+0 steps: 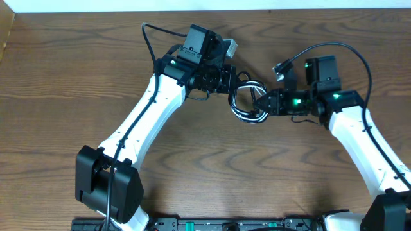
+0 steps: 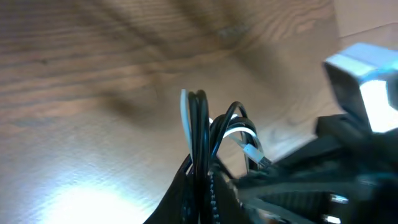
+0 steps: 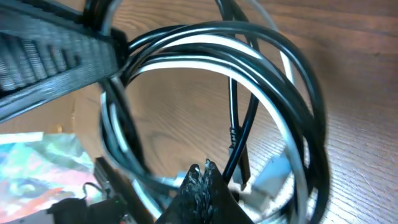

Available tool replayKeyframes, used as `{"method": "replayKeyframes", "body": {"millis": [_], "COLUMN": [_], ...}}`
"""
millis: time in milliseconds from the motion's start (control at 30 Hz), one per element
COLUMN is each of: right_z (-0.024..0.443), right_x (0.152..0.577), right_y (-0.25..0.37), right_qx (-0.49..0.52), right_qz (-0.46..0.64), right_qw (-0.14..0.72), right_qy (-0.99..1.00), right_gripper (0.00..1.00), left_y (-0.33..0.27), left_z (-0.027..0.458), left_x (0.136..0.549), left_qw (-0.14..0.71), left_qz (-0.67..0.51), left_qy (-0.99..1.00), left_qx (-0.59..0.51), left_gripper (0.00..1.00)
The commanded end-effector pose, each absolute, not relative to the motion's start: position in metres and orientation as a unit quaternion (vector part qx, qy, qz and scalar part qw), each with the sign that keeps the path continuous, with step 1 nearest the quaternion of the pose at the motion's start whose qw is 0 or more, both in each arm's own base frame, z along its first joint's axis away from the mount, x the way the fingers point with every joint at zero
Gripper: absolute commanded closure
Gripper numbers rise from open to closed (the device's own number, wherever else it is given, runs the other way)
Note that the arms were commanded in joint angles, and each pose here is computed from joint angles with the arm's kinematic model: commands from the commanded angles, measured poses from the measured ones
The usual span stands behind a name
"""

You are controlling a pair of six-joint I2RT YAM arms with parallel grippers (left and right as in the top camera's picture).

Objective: Untangle cables
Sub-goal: 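Lift the bundle with the left gripper and bring the right gripper in, then grasp the cable loops with the right gripper beside the left gripper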

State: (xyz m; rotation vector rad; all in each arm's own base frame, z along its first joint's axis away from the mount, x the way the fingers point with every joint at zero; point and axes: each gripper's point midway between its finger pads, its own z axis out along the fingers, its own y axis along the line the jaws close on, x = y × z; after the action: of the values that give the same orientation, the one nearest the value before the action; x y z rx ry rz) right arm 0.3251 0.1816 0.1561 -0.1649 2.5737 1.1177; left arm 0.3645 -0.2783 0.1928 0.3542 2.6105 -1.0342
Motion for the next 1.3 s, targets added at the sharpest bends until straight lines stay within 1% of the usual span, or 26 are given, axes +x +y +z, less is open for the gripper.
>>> {"method": "replayKeyframes", "body": {"millis": [0, 133, 200, 300, 433, 500, 533, 667, 700, 767, 900, 933, 1000, 1133, 1267], "right_z": [0.148, 0.135, 0.134, 0.139, 0.143, 0.149, 0.155, 0.184, 0.192, 0.207, 0.226, 0.227, 0.226, 0.212, 0.202], "right_x": [0.336, 0.348, 0.353, 0.36, 0.365, 0.364, 0.362, 0.354, 0.351, 0.345, 0.336, 0.335, 0.335, 0.341, 0.357], "right_y": [0.174, 0.156, 0.152, 0.154, 0.157, 0.16, 0.162, 0.162, 0.16, 0.154, 0.146, 0.146, 0.147, 0.154, 0.161], "right_qx": [-0.018, 0.056, 0.074, 0.073, 0.07, 0.064, 0.058, 0.037, 0.034, 0.036, 0.047, 0.06, 0.102, 0.157, 0.198], "right_qz": [0.337, 0.266, 0.25, 0.25, 0.259, 0.275, 0.285, 0.325, 0.332, 0.34, 0.344, 0.349, 0.363, 0.376, 0.396], "right_qw": [0.177, 0.193, 0.204, 0.222, 0.233, 0.232, 0.234, 0.249, 0.255, 0.267, 0.284, 0.28, 0.26, 0.222, 0.199], "right_qy": [0.925, 0.943, 0.944, 0.94, 0.935, 0.931, 0.928, 0.912, 0.907, 0.901, 0.894, 0.892, 0.889, 0.886, 0.875], "right_gripper": [0.99, 0.99, 0.99, 0.99, 0.98, 0.95, 0.91, 0.81, 0.76, 0.71, 0.66, 0.64, 0.59, 0.49, 0.47], "left_y": [-0.292, -0.303, -0.307, -0.311, -0.312, -0.31, -0.307, -0.291, -0.286, -0.277, -0.273, -0.273, -0.275, -0.281, -0.289], "left_z": [0.206, 0.22, 0.226, 0.235, 0.237, 0.232, 0.227, 0.205, 0.201, 0.194, 0.191, 0.192, 0.192, 0.198, 0.204], "left_x": [0.352, 0.336, 0.329, 0.321, 0.319, 0.323, 0.329, 0.354, 0.359, 0.369, 0.374, 0.374, 0.374, 0.37, 0.363], "left_qw": [0.119, 0.084, 0.064, 0.038, 0.035, 0.045, 0.057, 0.113, 0.128, 0.158, 0.191, 0.196, 0.206, 0.222, 0.23], "left_qz": [-0.421, -0.472, -0.496, -0.522, -0.529, -0.515, -0.497, -0.419, -0.398, -0.36, -0.333, -0.33, -0.327, -0.339, -0.359], "left_qy": [0.891, 0.867, 0.856, 0.842, 0.837, 0.846, 0.857, 0.896, 0.903, 0.913, 0.908, 0.905, 0.898, 0.876, 0.849], "left_qx": [0.122, 0.133, 0.132, 0.13, 0.134, 0.129, 0.123, 0.1, 0.099, 0.111, 0.168, 0.18, 0.209, 0.262, 0.313], "left_gripper": [0.93, 0.93, 0.92, 0.93, 0.93, 0.93, 0.93, 0.92, 0.93, 0.93, 0.92, 0.92, 0.93, 0.92, 0.92]}}
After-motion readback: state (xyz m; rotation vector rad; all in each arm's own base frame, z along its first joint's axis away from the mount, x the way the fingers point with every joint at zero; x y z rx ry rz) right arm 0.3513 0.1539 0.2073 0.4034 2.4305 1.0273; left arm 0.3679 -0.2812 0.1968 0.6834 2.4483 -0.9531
